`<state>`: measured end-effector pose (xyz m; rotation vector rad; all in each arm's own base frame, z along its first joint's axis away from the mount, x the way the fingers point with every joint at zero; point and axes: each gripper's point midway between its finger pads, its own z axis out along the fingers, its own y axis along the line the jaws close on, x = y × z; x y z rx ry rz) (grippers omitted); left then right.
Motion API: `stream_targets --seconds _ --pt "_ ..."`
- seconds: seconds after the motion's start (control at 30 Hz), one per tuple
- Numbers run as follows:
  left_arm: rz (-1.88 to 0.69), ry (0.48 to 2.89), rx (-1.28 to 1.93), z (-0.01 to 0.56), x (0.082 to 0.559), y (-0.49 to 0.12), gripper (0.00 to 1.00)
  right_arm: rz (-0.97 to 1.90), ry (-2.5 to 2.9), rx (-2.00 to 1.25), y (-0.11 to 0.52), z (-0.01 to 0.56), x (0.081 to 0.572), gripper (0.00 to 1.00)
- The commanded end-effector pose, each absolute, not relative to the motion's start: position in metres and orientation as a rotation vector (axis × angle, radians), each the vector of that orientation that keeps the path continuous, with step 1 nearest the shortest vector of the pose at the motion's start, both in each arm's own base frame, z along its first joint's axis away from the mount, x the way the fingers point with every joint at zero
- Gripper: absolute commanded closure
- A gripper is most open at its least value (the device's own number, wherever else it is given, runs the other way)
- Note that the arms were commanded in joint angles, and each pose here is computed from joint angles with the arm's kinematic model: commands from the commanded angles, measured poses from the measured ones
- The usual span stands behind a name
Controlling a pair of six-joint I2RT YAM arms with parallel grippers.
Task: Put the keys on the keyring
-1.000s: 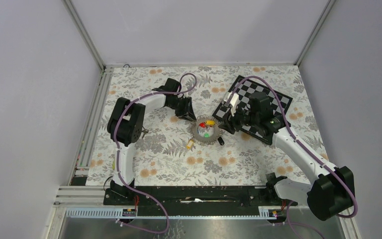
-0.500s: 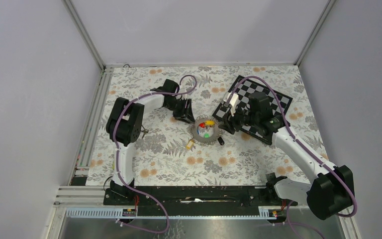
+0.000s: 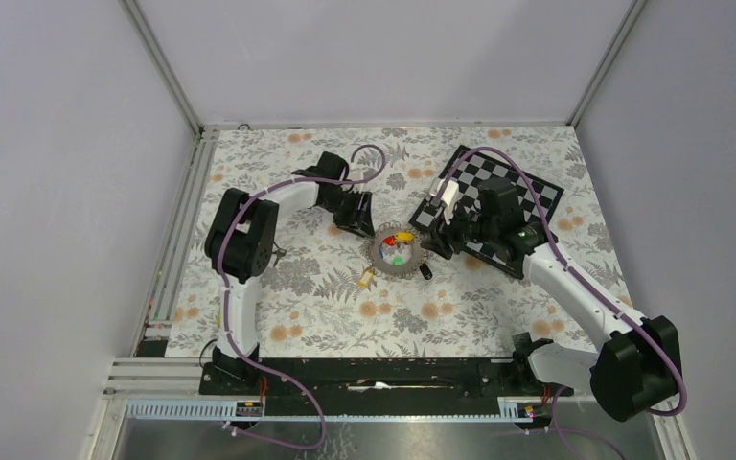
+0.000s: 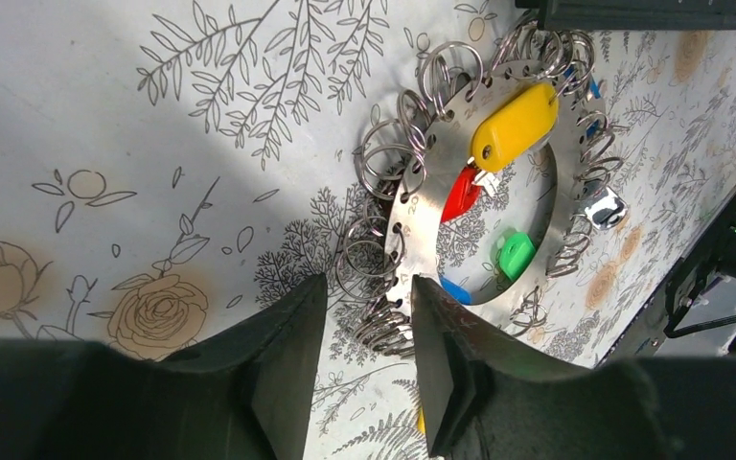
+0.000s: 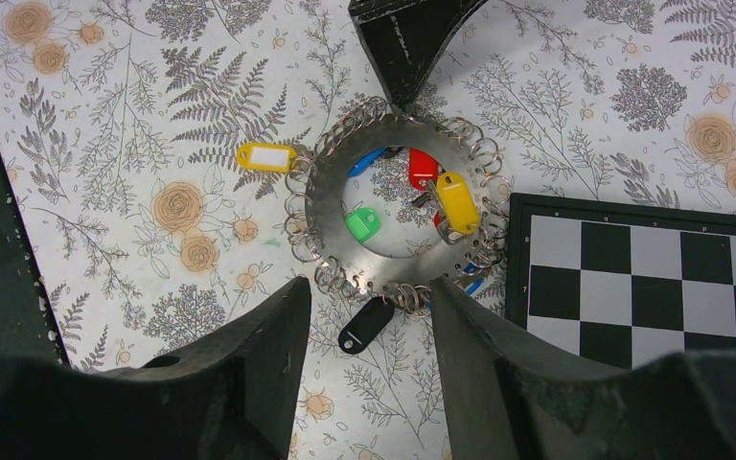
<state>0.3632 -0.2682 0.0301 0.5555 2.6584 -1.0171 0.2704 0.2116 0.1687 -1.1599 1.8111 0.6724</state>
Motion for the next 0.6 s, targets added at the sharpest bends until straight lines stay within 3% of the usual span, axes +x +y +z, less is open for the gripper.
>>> stream_targets --seconds 0.0,0.17,0.57 --pt "-0.996 2.626 0.596 0.047 0.357 -0.265 0.54 0.669 1.796 -1.163 0.211 0.169 0.273 0.44" --pt "-1.015 2.635 0.599 0.048 0.347 -0.262 0.55 0.673 1.795 -1.164 0.211 0.169 0.272 0.43" --pt "-1.111 2.609 0.619 0.047 0.343 -0.27 0.7 0.681 1.804 -1.163 0.211 0.167 0.272 0.43"
